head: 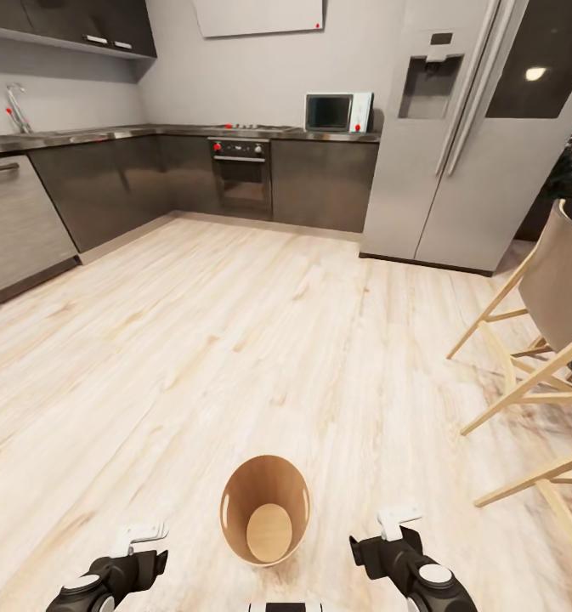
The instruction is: Put the three can of soda from the living room inside the tash can in the kitchen.
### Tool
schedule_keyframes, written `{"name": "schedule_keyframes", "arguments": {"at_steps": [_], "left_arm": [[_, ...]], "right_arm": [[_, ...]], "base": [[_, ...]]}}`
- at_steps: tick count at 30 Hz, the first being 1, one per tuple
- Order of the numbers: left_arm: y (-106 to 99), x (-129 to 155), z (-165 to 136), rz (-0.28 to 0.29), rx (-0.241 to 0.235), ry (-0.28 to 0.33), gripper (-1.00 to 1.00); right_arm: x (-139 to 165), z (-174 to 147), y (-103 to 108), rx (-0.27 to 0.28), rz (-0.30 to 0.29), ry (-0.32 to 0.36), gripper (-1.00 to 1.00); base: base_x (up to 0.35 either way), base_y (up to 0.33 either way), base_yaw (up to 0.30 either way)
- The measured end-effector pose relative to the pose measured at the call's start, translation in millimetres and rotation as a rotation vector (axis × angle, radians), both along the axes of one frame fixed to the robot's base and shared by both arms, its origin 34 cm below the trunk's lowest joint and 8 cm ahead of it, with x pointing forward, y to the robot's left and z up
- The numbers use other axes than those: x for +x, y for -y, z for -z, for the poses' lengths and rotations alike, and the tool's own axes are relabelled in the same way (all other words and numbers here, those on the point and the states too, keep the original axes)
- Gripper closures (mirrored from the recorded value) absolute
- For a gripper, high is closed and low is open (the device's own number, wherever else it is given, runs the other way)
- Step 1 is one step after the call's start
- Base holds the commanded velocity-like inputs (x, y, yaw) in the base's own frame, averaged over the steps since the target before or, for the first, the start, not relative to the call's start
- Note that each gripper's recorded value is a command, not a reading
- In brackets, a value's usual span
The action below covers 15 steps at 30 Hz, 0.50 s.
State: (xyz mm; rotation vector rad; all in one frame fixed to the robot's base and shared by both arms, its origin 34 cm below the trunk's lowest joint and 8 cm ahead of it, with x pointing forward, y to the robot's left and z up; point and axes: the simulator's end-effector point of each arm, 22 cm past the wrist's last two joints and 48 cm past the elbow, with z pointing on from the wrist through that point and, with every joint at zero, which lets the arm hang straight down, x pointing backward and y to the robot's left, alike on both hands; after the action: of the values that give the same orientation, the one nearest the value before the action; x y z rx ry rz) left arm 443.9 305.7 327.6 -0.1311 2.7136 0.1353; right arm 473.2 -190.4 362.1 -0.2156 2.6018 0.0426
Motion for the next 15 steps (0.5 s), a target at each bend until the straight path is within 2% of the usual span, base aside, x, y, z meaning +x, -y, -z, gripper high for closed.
{"name": "schedule_keyframes", "arguments": {"at_steps": [8,15], "left_arm": [[-0.3,-0.3,0.2,-0.001,0.001,-0.001,-1.00],[-0.3,-1.3,1.9,-0.001,0.001,-0.006,-1.00]], "right_arm": [[0.0,0.1,0.1,0.000,0.002,0.000,-1.00],[-1.3,2.5,0.6,-0.002,0.001,-0.006,-1.00]], "base": [[0.000,0.000,0.007],[0.000,0.000,0.155]]}}
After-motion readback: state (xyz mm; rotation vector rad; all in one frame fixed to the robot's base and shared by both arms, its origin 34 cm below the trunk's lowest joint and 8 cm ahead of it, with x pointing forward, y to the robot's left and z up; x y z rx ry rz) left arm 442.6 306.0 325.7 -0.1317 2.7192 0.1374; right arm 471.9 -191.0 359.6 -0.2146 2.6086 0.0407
